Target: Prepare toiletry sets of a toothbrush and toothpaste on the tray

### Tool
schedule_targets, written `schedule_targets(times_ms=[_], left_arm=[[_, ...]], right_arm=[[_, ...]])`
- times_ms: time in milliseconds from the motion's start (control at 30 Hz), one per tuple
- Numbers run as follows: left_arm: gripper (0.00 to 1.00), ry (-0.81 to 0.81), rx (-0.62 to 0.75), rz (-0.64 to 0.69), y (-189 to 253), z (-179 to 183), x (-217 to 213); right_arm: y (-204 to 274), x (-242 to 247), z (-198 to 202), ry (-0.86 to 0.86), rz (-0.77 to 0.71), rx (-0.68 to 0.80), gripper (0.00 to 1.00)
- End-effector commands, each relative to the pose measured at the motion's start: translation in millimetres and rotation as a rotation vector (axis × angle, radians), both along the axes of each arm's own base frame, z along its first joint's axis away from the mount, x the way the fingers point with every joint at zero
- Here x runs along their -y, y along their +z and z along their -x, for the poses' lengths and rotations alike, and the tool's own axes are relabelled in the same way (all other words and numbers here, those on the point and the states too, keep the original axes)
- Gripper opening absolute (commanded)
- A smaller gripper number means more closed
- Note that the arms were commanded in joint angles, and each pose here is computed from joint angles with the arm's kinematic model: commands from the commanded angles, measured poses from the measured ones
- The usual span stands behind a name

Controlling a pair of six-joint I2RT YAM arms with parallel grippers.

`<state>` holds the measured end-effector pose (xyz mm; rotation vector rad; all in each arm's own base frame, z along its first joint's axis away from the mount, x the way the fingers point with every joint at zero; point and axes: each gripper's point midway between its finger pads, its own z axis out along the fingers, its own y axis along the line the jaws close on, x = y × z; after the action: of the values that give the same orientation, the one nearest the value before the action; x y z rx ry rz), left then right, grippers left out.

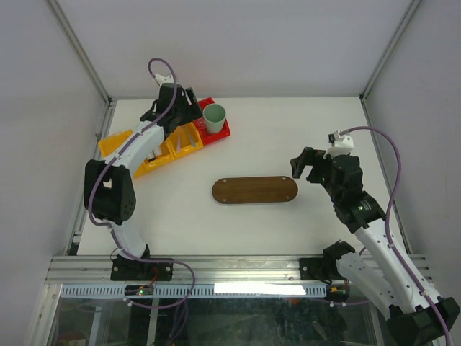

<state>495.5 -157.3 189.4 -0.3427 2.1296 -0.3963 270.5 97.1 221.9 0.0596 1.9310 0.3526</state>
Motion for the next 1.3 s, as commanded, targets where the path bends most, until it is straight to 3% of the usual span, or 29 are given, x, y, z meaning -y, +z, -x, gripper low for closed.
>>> schedule_targets(times_ms=[0,233,500,867,1267], left_arm=[[0.65,-0.04,0.063,-0.034,27.9,-19.8,22.5],[0.58,0.022,0.045,-0.16,23.9,-46.6,32.7],[0.59,0.044,0.05,-0.218,18.9,-54.8,31.4],[0.38,0.013,-0.017,-0.21,-9.4,-62.5,43.6],[0.1,0.008,0.005,-0.229,10.6,-59.0,50.8]], right_arm=[[14.1,-3.7,-5.7,0.009,-0.017,0.059,1.0],[14.1,-4.6,-5.5,0.013,-0.02,0.059,1.0],[10.7,-4.9,-6.1,0.014,-0.019,0.053,1.0],[13.2,-3.1,-4.8,0.006,-0.02,0.06,1.0],[14.6,-2.0,-4.3,0.002,-0.02,0.064,1.0]])
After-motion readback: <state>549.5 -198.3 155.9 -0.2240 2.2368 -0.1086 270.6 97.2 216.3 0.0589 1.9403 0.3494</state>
